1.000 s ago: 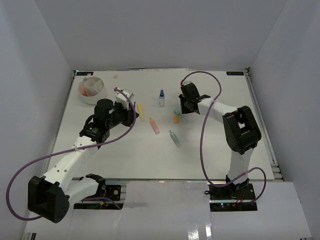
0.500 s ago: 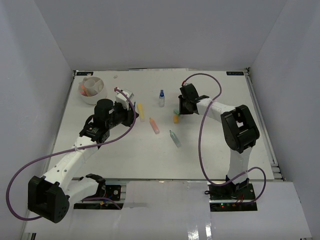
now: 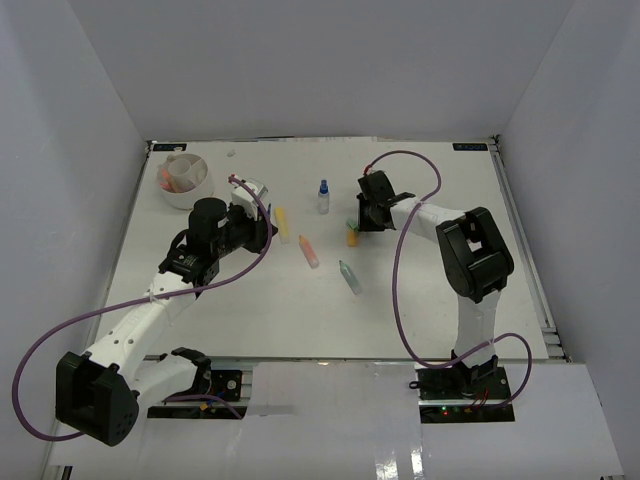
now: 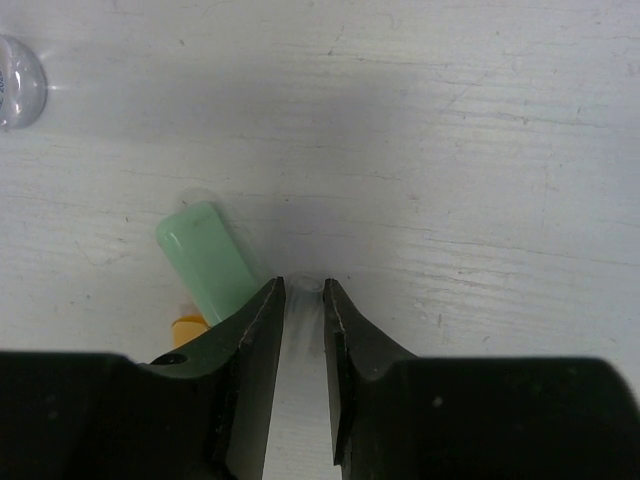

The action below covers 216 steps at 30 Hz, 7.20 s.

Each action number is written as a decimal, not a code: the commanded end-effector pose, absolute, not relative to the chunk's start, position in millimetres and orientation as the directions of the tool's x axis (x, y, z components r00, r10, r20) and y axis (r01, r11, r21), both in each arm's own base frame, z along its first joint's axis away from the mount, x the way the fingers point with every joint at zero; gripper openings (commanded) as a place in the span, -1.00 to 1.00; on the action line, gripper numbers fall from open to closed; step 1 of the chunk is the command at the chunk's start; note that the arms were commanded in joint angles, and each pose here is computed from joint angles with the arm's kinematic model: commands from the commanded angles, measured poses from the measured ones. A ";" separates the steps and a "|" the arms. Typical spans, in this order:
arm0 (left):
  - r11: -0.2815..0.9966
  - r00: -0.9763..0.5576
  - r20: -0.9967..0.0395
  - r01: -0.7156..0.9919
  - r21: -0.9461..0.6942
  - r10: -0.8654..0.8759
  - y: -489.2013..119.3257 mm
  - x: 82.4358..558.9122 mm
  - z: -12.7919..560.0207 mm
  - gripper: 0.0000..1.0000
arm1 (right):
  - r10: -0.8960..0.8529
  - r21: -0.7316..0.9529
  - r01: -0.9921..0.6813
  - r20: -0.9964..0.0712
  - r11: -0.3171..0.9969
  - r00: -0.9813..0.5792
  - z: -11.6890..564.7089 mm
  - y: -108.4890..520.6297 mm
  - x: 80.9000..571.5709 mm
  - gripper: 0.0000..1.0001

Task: Sort the stationery into containers
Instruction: Close the pen cap on the pen.

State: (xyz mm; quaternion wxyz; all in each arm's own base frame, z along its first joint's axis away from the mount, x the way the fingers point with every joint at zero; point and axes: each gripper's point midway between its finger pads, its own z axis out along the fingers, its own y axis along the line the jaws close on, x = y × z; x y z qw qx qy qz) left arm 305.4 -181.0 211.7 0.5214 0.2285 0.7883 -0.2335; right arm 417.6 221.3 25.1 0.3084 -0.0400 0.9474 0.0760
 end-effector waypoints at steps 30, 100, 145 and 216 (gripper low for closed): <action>0.480 -0.293 -0.955 0.844 -0.238 0.040 -239.2 265.9 259.4 -1.00 | 0.144 0.078 -0.790 -0.990 0.608 0.013 339.3 291.7 330.8 -0.85; 0.358 -0.082 -0.993 0.927 -0.109 -0.090 -246.8 237.4 301.4 -1.00 | 0.484 0.053 -0.982 -0.874 0.179 0.041 411.6 390.0 236.9 -0.85; 0.378 -0.103 -0.991 0.917 -0.130 -0.090 -246.3 242.0 298.5 -1.00 | 0.495 -0.008 -0.968 -0.858 0.251 0.135 435.5 379.3 240.2 -0.85; 0.393 -0.085 -0.990 0.911 -0.122 -0.109 -243.6 241.4 302.5 -1.00 | 0.484 0.042 -0.982 -0.874 0.182 0.052 414.7 385.3 232.6 -0.85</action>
